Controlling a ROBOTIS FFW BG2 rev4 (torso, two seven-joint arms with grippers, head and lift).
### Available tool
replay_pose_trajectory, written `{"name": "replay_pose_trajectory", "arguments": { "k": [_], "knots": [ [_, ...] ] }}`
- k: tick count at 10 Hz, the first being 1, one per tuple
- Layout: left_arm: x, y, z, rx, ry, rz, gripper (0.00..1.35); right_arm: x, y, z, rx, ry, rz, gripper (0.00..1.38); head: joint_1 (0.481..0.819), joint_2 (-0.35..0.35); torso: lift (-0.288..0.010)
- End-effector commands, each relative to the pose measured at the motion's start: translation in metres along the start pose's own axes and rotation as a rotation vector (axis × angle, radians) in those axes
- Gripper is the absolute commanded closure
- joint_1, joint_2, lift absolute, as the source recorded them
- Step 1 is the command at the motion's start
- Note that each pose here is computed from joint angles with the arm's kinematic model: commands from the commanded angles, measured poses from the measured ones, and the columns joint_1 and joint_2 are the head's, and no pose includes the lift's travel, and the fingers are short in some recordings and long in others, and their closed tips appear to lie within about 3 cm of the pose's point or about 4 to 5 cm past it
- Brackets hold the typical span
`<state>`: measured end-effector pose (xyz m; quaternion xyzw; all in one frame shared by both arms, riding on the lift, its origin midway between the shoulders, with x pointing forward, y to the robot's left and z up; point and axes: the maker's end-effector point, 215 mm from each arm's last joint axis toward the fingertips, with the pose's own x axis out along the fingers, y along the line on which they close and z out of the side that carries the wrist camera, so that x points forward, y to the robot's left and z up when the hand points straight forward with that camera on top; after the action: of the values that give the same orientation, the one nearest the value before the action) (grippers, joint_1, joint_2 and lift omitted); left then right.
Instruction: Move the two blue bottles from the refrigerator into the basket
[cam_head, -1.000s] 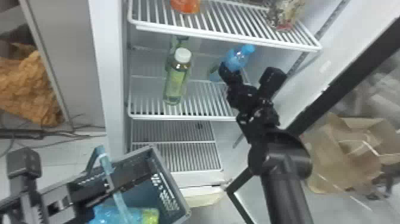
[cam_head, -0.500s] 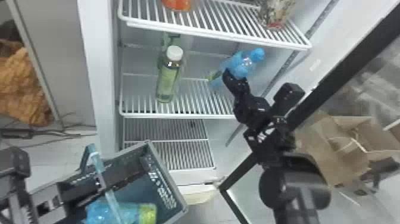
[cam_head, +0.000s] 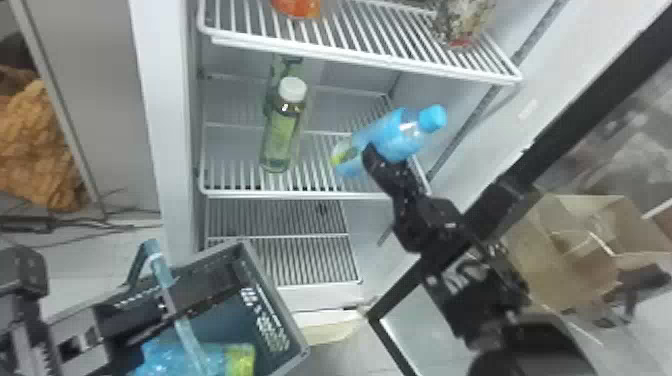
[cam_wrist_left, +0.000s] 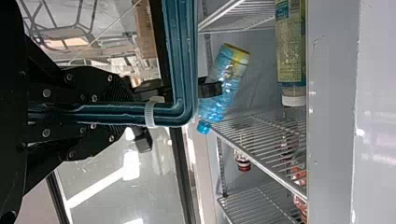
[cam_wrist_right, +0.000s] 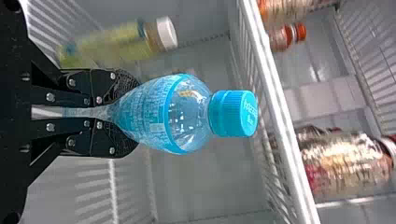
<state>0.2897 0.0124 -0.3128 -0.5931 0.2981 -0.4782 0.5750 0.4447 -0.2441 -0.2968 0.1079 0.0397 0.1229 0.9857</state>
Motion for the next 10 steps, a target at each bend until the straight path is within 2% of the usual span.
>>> {"name": "replay_pose_trajectory", "arguments": {
  "k": [1,3,6,8,10],
  "knots": [
    [-0.001,0.0,0.0,-0.003,-0.005,-0.001,1.2,-0.027,0.028,-0.013,0.058,0.06,0.049,1.27,0.695,-0.35,-0.22],
    [-0.001,-0.001,0.001,-0.002,-0.007,-0.005,1.2,-0.054,0.069,-0.025,0.134,0.13,0.135,1.27,0.695,-0.333,-0.22],
    [-0.001,0.001,0.0,-0.006,-0.008,0.001,1.2,-0.079,0.132,-0.019,0.232,0.188,0.292,1.27,0.695,-0.269,-0.22],
    [0.0,0.0,-0.001,-0.006,-0.005,-0.003,1.2,-0.097,0.159,-0.037,0.257,0.292,0.368,1.27,0.695,-0.225,-0.22],
    [0.0,0.0,0.0,-0.007,-0.01,-0.005,1.2,-0.114,0.166,-0.069,0.261,0.425,0.392,1.27,0.695,-0.196,-0.22]
  ]
}}
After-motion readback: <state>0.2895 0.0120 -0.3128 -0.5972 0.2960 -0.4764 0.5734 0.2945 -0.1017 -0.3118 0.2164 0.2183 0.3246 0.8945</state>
